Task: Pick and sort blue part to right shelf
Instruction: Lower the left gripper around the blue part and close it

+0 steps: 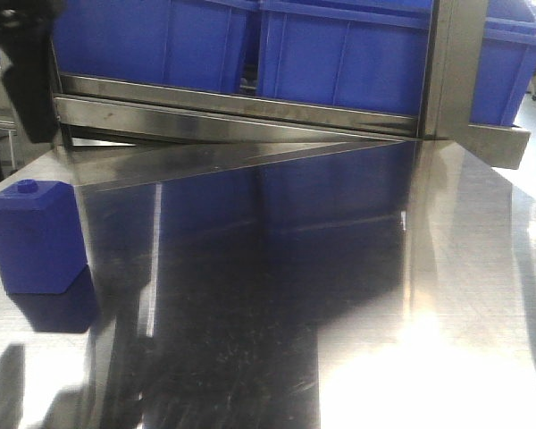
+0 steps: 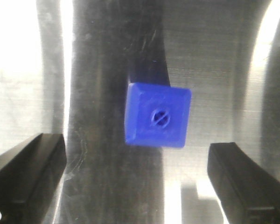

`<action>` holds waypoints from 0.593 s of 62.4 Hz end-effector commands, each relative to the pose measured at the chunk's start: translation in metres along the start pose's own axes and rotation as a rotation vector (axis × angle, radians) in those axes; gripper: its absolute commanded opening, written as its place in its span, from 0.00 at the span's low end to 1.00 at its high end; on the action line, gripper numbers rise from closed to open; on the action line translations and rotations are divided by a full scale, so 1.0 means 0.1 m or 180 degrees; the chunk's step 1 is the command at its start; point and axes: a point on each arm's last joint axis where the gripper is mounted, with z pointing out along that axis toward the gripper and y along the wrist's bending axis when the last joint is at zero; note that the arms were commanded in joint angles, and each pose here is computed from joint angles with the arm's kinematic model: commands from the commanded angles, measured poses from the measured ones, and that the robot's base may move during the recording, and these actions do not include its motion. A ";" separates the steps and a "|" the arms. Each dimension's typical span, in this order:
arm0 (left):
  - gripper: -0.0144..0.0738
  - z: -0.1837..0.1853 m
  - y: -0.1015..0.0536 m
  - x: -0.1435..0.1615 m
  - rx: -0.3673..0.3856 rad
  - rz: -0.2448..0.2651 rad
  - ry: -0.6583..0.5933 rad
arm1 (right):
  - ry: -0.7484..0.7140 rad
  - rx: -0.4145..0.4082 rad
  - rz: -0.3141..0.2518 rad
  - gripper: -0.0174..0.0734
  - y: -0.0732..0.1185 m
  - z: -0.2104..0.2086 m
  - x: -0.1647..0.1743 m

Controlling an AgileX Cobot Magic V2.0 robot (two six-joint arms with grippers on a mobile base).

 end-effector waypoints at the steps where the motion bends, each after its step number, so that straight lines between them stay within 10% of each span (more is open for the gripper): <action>1: 0.91 -0.11 -0.08 -0.10 0.0064 -0.0018 -0.0127 | -0.0363 0.0038 -0.0054 0.57 -0.01 -0.02 -0.17; 37: 0.91 0.21 -0.18 -0.19 -0.0005 0.0246 0.0185 | -0.0363 0.0038 -0.0054 0.57 -0.01 -0.02 -0.17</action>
